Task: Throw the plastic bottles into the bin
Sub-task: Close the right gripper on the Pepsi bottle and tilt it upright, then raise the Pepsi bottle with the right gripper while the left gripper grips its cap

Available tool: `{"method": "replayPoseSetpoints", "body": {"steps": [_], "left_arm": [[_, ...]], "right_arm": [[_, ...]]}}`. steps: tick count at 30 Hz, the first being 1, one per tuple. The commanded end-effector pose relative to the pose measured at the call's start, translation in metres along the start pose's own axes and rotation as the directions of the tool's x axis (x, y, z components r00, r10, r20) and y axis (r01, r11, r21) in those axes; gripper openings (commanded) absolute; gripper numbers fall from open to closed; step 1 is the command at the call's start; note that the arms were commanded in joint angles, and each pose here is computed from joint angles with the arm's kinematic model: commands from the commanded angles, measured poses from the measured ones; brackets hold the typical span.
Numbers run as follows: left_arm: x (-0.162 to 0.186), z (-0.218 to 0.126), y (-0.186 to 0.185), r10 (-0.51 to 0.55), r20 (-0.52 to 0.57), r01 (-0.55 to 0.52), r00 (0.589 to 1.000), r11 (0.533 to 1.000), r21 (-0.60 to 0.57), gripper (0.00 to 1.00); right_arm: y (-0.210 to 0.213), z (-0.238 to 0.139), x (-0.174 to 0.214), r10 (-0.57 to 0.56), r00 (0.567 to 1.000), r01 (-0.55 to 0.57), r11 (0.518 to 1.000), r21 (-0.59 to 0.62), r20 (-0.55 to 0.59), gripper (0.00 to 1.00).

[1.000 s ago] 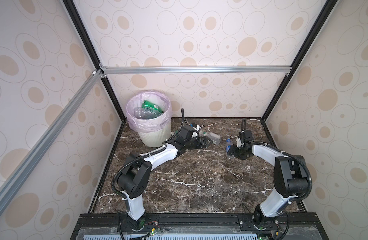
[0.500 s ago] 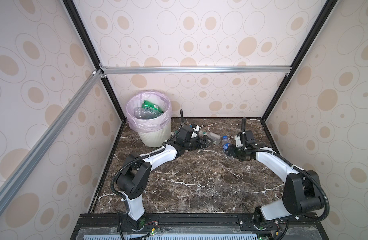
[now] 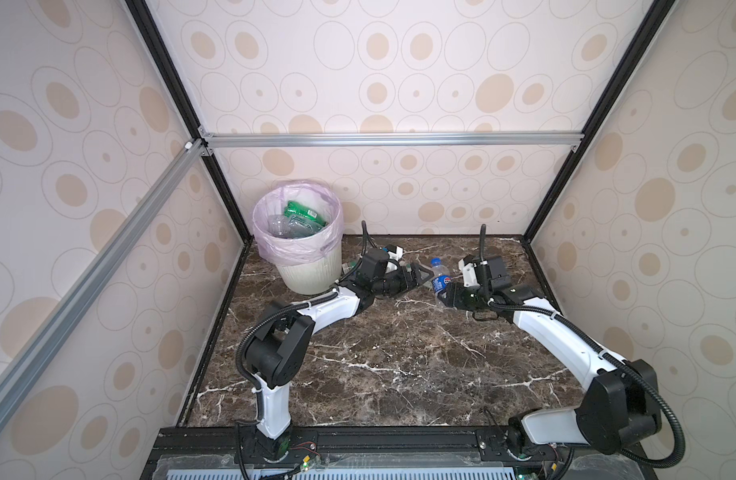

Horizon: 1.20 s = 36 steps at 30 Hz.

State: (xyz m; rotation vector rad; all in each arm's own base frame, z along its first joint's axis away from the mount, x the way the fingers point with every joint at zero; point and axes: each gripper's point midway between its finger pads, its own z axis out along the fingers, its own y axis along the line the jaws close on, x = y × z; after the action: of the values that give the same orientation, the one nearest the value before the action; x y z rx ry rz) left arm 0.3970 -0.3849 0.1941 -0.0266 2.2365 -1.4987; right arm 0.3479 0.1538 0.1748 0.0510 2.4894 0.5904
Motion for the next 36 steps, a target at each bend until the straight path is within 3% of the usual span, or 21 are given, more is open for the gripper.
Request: {"method": "replayPoseSetpoints", "body": {"steps": [1,12,26,36], "left_arm": [[-0.019,-0.003,-0.028,0.0,0.041,-0.004,0.999,0.996,0.094,0.97],[-0.024,-0.007,-0.03,-0.008,0.068,0.0,0.998,0.993,0.115,0.88],[-0.025,-0.012,-0.025,-0.038,0.091,0.026,0.995,0.991,0.129,0.63],[-0.027,-0.017,-0.019,-0.034,0.101,0.023,0.994,0.994,0.109,0.53]], "right_arm": [[0.02,-0.013,-0.01,-0.02,0.999,0.021,0.999,-0.041,0.033,0.54],[0.056,-0.012,-0.004,-0.077,0.996,0.081,0.991,-0.105,0.044,0.54],[0.074,-0.018,-0.007,-0.104,0.991,0.115,0.982,-0.151,0.082,0.54],[0.073,-0.014,-0.006,-0.111,0.991,0.122,0.982,-0.146,0.08,0.66]]}}
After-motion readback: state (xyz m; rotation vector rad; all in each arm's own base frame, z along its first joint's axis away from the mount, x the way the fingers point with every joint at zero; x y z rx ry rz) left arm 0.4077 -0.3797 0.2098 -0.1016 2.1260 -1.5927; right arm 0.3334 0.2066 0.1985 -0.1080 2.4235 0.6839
